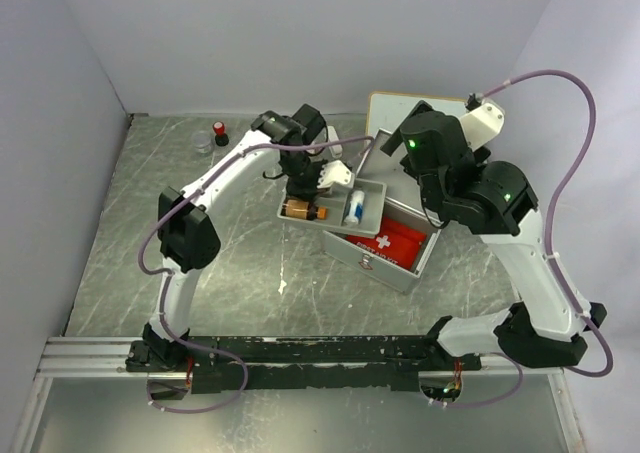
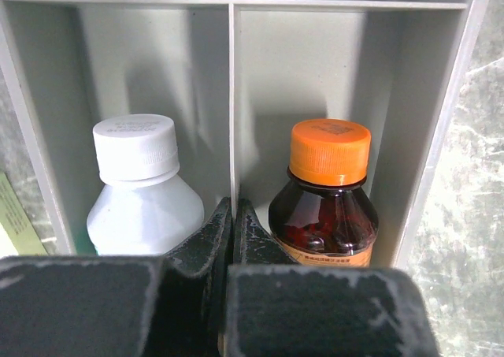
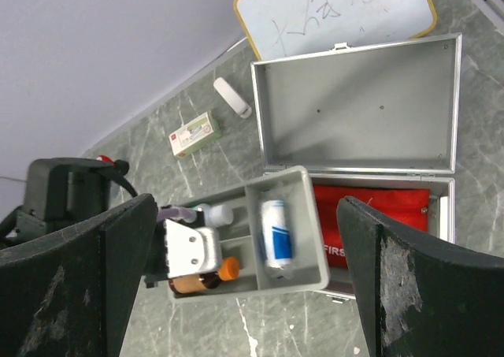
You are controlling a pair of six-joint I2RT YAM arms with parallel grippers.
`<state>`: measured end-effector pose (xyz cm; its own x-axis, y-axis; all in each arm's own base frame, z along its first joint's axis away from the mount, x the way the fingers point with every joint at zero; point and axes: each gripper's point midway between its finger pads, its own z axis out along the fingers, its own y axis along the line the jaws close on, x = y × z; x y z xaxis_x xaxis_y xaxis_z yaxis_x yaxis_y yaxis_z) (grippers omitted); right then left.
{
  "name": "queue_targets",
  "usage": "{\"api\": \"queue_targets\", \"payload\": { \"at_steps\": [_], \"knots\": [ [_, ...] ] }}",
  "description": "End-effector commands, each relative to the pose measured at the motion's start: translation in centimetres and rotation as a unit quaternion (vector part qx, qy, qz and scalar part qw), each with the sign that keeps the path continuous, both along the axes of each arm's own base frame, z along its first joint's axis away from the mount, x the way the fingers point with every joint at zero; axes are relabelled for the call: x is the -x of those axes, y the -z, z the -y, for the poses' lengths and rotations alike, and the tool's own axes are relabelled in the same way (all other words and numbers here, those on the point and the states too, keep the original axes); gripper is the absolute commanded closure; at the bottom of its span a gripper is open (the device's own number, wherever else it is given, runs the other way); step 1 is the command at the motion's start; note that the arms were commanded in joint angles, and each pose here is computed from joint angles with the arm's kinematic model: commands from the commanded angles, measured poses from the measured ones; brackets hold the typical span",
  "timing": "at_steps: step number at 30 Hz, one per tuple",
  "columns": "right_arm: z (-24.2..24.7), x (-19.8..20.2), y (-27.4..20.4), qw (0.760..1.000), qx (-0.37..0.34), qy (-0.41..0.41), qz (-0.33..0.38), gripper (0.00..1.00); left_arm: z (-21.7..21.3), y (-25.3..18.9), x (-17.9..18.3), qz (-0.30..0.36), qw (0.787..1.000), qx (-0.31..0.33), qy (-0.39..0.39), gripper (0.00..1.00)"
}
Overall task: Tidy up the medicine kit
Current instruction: Place the medicine box compartment inside the medicine box.
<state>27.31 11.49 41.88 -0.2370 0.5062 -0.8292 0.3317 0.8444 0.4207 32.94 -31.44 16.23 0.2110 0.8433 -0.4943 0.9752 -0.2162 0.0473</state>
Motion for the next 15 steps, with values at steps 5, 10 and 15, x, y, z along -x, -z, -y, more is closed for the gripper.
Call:
{"api": "queue_targets", "payload": {
  "at_steps": [5, 10, 15],
  "knots": [
    [2.2, 1.1, -1.9, 0.999, -0.025, 0.028, 0.034, 0.0, 5.9, -1.8, 1.8, 0.032, 0.997, 0.05, 0.055, 0.93],
    [2.8, 1.7, -3.7, 0.995, -0.049, 0.017, 0.08, 0.0, 7.8, -1.3, 2.4, 0.042, 0.995, 0.054, 0.074, 0.93],
    [3.1, 2.2, -5.1, 0.992, -0.064, -0.001, 0.113, 0.0, 9.1, -0.9, 2.5, 0.054, 0.993, 0.057, 0.09, 0.93]
  ]
}}
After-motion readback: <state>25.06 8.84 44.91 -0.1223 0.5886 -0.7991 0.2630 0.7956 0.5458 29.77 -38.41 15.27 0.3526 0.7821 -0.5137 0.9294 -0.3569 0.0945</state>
